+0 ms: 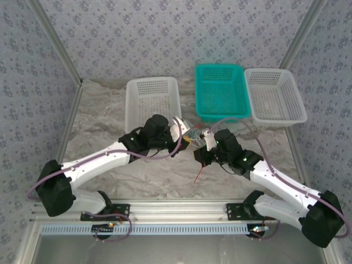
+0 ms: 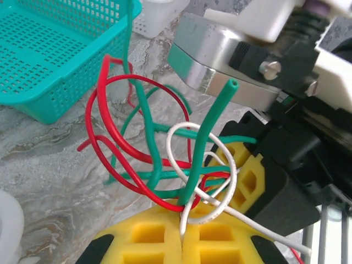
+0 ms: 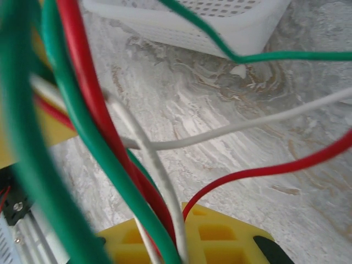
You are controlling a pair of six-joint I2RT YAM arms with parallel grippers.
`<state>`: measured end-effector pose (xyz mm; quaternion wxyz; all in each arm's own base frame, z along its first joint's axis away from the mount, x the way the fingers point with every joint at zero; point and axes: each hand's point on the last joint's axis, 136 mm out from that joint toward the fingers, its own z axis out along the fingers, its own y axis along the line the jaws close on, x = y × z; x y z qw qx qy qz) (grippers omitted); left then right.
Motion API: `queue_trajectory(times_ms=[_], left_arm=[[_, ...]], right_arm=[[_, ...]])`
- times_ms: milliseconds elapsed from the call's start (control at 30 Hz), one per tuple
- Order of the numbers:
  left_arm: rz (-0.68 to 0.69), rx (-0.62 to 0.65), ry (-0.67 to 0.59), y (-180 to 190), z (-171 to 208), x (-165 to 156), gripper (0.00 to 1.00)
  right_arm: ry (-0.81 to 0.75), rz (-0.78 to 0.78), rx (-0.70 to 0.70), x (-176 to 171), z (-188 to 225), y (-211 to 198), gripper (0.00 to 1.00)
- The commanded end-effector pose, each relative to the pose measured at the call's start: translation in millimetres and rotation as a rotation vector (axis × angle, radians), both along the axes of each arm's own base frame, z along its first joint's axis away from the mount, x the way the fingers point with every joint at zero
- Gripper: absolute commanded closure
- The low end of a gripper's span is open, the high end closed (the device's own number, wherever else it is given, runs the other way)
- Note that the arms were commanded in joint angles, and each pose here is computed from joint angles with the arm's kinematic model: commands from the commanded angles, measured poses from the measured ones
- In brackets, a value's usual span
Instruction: Untangle the cables
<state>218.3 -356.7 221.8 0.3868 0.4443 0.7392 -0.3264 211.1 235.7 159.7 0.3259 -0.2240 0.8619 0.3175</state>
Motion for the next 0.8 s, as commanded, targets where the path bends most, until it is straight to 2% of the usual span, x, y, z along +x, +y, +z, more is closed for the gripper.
queue_trajectory(times_ms=[0, 133, 367, 567, 767], left_arm=[[0.008, -0.086, -0.05, 0.6, 29.2, 0.7, 1.0], [0.024, -0.148, -0.069, 7.2, 56.3, -2.5, 1.0], [0.1, -0.131, -0.085, 24.2, 73.6, 3.0, 1.0], [0.113, -0.171, -0.073, 25.6, 80.6, 2.4, 1.0], [0.098, -0.206, -0.053, 20.2, 83.4, 0.3, 1.0]], right_arm=[[-0.031, -0.109, -0.038, 16.8, 5.8, -17.5, 1.0], [0.039, -0.249, -0.067, 30.7, -14.2, -44.3, 1.0], [0.256, -0.546, -0.102, 42.5, -70.9, -108.2, 1.0], [0.356, -0.572, -0.091, 34.9, -97.9, -116.5, 0.98], [0.331, -0.556, -0.057, 36.2, -88.5, -112.6, 1.0]])
